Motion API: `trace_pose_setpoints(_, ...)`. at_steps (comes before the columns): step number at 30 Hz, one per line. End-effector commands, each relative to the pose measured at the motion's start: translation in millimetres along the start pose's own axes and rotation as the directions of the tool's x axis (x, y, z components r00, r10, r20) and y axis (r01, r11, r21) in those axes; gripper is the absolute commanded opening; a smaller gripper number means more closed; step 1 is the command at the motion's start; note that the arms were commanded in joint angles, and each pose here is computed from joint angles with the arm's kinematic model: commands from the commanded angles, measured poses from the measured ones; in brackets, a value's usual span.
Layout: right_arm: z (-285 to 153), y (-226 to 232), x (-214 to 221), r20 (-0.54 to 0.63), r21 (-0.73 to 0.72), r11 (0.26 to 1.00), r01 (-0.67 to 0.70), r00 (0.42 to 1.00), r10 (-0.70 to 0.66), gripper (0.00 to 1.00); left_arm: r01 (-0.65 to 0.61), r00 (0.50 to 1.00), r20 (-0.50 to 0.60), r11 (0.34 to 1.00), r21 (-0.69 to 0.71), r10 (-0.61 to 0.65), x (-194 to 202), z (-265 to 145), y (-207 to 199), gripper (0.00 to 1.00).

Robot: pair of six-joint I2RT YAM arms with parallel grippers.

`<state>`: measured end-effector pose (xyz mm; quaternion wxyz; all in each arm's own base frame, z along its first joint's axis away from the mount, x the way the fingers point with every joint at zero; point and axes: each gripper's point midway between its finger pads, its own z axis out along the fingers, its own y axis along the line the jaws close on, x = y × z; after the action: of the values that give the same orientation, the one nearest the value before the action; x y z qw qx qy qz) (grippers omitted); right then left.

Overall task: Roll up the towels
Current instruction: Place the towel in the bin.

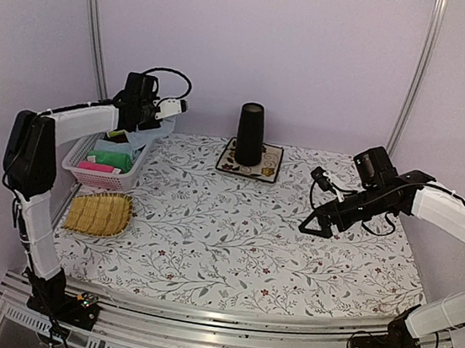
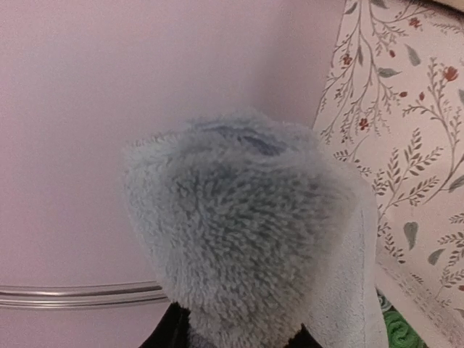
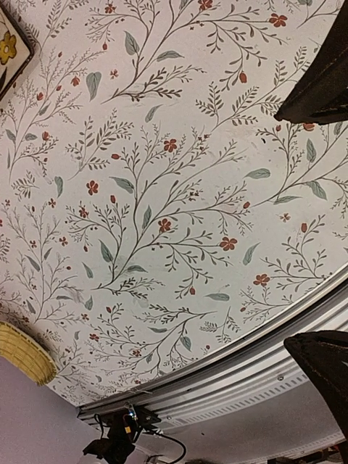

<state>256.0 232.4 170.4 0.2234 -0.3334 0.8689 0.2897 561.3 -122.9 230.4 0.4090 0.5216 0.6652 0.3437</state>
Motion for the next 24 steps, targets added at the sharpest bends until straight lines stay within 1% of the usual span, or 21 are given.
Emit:
trace_pose_setpoints(1, 4.9, -5.2, 6.9, 0.000, 0.018, 1.000, -0.018, 1.000, 0.018, 0.99, -0.103, 0.994, -0.065, 0.961, -0.256, 0.089, 20.8, 35.0, 64.6, 0.00)
trace_pose_setpoints(3, 8.9, -6.0, 11.5, -0.013, 0.012, 0.999, -0.030, 0.999, 0.030, 0.99, -0.135, 0.989, -0.105, 0.928, -0.347, 0.104, 35.8, 44.4, 90.8, 0.00)
trace_pose_setpoints(5, 11.5, -8.1, 14.8, -0.026, 0.016, 0.999, -0.040, 0.999, 0.040, 0.99, -0.150, 0.985, -0.135, 0.914, -0.377, 0.106, 53.6, 54.7, 105.2, 0.00)
trace_pose_setpoints(7, 15.6, -11.0, 17.4, -0.042, 0.021, 0.999, -0.044, 0.998, 0.045, 0.99, -0.158, 0.982, -0.159, 0.900, -0.405, 0.100, 69.6, 62.1, 114.0, 0.00)
trace_pose_setpoints(9, 20.2, -12.6, 17.4, -0.049, 0.015, 0.999, -0.049, 0.998, 0.050, 0.99, -0.171, 0.979, -0.169, 0.900, -0.401, 0.111, 81.5, 70.3, 111.1, 0.00)
trace_pose_setpoints(11, 23.1, -13.9, 14.0, -0.050, 0.012, 0.999, -0.051, 0.997, 0.052, 0.99, -0.203, 0.976, -0.142, 0.921, -0.332, 0.164, 81.1, 79.5, 82.7, 0.00)
trace_pose_setpoints(13, 25.1, -14.6, 9.5, -0.047, 0.007, 0.999, -0.051, 0.998, 0.051, 0.99, -0.246, 0.968, -0.113, 0.926, -0.287, 0.223, 79.1, 80.2, 53.0, 0.00)
trace_pose_setpoints(15, 25.0, -14.0, 5.3, -0.047, 0.002, 0.999, -0.050, 0.998, 0.050, 0.99, -0.268, 0.963, -0.088, 0.938, -0.222, 0.254, 79.7, 77.2, 25.3, 0.00)
trace_pose_setpoints(17, 24.4, -13.7, 3.0, -0.046, 0.001, 0.999, -0.047, 0.998, 0.047, 0.99, -0.239, 0.971, -0.038, 0.955, -0.179, 0.236, 76.4, 66.3, 12.4, 0.00)
trace_pose_setpoints(18, 24.3, -13.4, 2.6, -0.045, 0.000, 0.999, -0.048, 0.998, 0.048, 0.99, -0.227, 0.974, -0.016, 0.965, -0.133, 0.227, 76.8, 62.2, 0.8, 0.00)
trace_pose_setpoints(20, 23.9, -13.1, 2.2, -0.047, -0.001, 0.999, -0.051, 0.998, 0.051, 0.99, -0.216, 0.976, 0.019, 0.974, -0.070, 0.218, 76.9, 52.0, -9.0, 0.00)
trace_pose_setpoints(21, 23.7, -12.8, 2.4, -0.048, -0.003, 0.999, -0.053, 0.997, 0.053, 0.99, -0.228, 0.973, 0.022, 0.973, -0.025, 0.228, 79.5, 49.7, -18.2, 0.00)
trace_pose_setpoints(24, 23.5, -9.9, 2.9, -0.048, -0.016, 0.998, -0.054, 0.997, 0.054, 0.99, -0.226, 0.974, 0.003, 0.973, 0.040, 0.226, 92.3, 47.1, -27.2, 0.00)
